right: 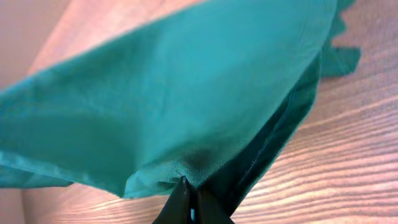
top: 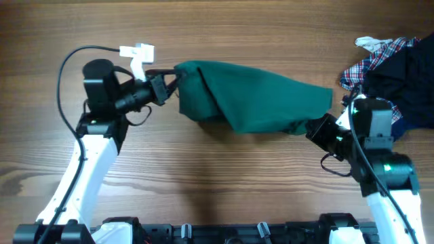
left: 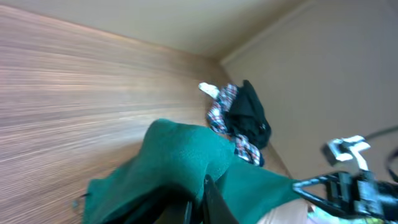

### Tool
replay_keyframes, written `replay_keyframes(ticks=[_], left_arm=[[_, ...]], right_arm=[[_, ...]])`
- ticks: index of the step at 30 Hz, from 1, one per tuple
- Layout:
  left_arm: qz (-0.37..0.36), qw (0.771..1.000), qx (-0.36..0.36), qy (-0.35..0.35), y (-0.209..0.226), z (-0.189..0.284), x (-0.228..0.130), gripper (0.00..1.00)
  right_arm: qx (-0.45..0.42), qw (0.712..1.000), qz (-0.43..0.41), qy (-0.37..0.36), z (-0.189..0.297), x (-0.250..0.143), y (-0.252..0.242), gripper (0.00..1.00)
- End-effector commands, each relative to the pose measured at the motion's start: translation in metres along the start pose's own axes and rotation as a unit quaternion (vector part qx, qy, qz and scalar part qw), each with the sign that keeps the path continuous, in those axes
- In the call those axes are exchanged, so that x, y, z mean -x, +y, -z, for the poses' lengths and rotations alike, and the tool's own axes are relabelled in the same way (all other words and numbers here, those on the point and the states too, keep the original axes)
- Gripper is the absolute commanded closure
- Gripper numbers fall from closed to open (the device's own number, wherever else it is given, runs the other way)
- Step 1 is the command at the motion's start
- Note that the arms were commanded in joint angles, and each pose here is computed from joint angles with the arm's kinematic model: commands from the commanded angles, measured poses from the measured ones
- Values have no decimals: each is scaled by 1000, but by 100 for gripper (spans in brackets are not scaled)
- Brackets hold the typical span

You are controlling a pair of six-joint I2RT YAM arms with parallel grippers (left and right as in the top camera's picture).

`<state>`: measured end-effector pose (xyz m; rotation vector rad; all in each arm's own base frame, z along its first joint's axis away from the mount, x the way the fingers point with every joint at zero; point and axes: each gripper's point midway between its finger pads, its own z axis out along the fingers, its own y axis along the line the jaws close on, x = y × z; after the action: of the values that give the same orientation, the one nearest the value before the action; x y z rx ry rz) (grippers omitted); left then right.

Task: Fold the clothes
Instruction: 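Lift the bag with both grippers and stretch its opening apart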

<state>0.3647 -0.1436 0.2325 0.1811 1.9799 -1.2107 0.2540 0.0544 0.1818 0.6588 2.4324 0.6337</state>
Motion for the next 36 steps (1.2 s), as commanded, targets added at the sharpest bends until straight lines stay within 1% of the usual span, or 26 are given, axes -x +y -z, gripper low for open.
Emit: replay_keyframes(ticks=[1,3,5,8,10,12,13,18,21,26,31,35,36], left_arm=[[-11,1000,17,-6,10,14,4,96],[-20,999,26,7,15,16,-4,96],[-28,999,37,12,17,18,-8,96],[-48,995,85,10,20,29,-9,96],[-62,991,122,-2,17,42,-6,96],[-70,986,150,-15,13,53,-3,96],[-91,984,151,-14,6,59,-4,96],[-112,982,152,-32,-16,74,-2,96],[-123,976,175,-50,-21,86,1,96],[-135,974,171,-60,-39,97,-1,96],[-183,964,160,-109,-77,121,5,96],[-195,958,167,-126,-95,136,5,96],[-208,955,170,-125,-101,140,6,96]], right_arm=[[-5,999,9,-52,26,12,2,96],[-25,997,8,-69,35,11,-6,96],[-24,997,9,-74,37,12,-6,96],[-26,995,13,-99,48,24,0,96],[-40,990,16,-133,68,38,4,96],[-39,988,30,-146,79,44,9,96],[-36,988,31,-149,82,45,12,96],[-25,986,32,-165,85,53,18,96],[-12,982,35,-183,93,61,26,96],[5,978,39,-205,105,70,38,96],[23,969,47,-243,134,84,55,96],[34,961,63,-265,154,90,66,96],[37,960,67,-270,159,91,69,96]])
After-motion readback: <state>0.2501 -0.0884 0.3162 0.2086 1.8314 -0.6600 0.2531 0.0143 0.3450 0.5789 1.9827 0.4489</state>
